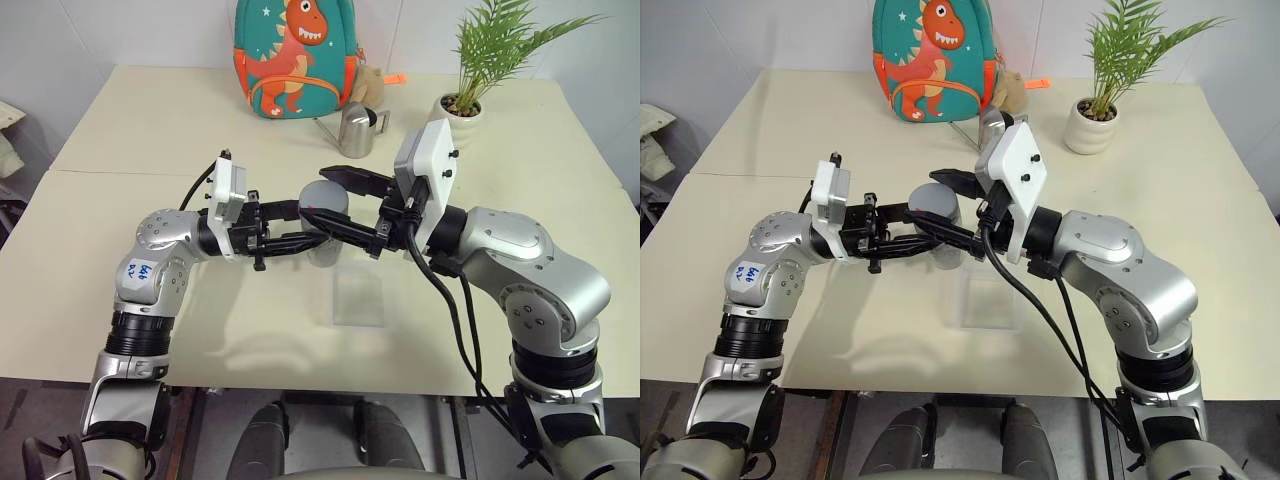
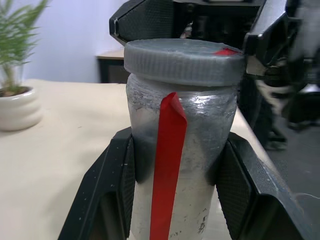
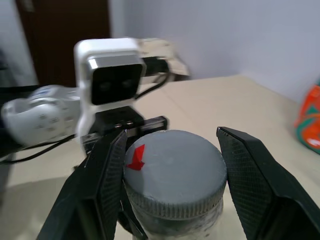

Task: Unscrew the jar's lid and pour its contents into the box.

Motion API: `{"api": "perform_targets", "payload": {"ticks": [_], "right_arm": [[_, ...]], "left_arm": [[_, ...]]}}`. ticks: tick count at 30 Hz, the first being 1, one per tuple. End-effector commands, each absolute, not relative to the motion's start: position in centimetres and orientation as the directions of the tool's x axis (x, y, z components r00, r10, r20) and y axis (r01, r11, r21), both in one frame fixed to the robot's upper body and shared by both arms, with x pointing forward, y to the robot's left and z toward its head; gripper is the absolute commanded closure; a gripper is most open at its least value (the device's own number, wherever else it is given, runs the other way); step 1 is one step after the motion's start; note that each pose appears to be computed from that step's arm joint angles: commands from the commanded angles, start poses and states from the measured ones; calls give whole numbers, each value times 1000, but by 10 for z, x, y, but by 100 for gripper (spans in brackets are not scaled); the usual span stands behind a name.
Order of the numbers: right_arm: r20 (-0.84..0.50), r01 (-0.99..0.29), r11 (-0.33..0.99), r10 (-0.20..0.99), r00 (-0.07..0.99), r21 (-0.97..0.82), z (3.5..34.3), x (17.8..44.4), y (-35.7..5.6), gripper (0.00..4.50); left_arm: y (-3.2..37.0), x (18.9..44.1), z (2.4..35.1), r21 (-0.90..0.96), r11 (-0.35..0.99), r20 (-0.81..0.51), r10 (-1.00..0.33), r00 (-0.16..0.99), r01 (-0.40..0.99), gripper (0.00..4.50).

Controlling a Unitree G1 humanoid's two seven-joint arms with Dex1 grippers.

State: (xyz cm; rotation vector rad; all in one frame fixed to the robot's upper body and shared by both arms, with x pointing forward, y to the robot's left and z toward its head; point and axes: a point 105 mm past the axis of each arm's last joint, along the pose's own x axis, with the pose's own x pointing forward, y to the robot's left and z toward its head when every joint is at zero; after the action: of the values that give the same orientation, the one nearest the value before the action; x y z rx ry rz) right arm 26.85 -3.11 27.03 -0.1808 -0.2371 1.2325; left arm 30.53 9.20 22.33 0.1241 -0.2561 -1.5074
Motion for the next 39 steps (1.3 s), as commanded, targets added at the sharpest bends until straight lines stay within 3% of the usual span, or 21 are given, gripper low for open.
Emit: {"api": "perform_targets", "payload": {"ticks": [1, 11, 17, 27, 39], "right_arm": [[58, -954, 76, 996, 61, -291, 274, 235, -17, 199], [22, -951, 34, 999, 29, -307, 273, 241, -20, 199], [36, -946, 85, 996, 77, -313, 275, 248, -19, 4], [86, -921, 171, 985, 151, -351, 289, 259, -21, 4], [73, -939, 161, 987, 145, -303, 281, 254, -3, 4]], "left_arm": [[99, 304, 231, 247, 47, 100, -995, 23, 968, 265], [106, 302, 231, 271, -6, 56, -998, -22, 962, 265], [105, 297, 233, 282, -36, 51, -997, -52, 959, 265], [104, 289, 232, 296, -96, 24, -994, -108, 950, 265], [96, 289, 233, 315, -103, 26, -993, -117, 944, 265]]}}
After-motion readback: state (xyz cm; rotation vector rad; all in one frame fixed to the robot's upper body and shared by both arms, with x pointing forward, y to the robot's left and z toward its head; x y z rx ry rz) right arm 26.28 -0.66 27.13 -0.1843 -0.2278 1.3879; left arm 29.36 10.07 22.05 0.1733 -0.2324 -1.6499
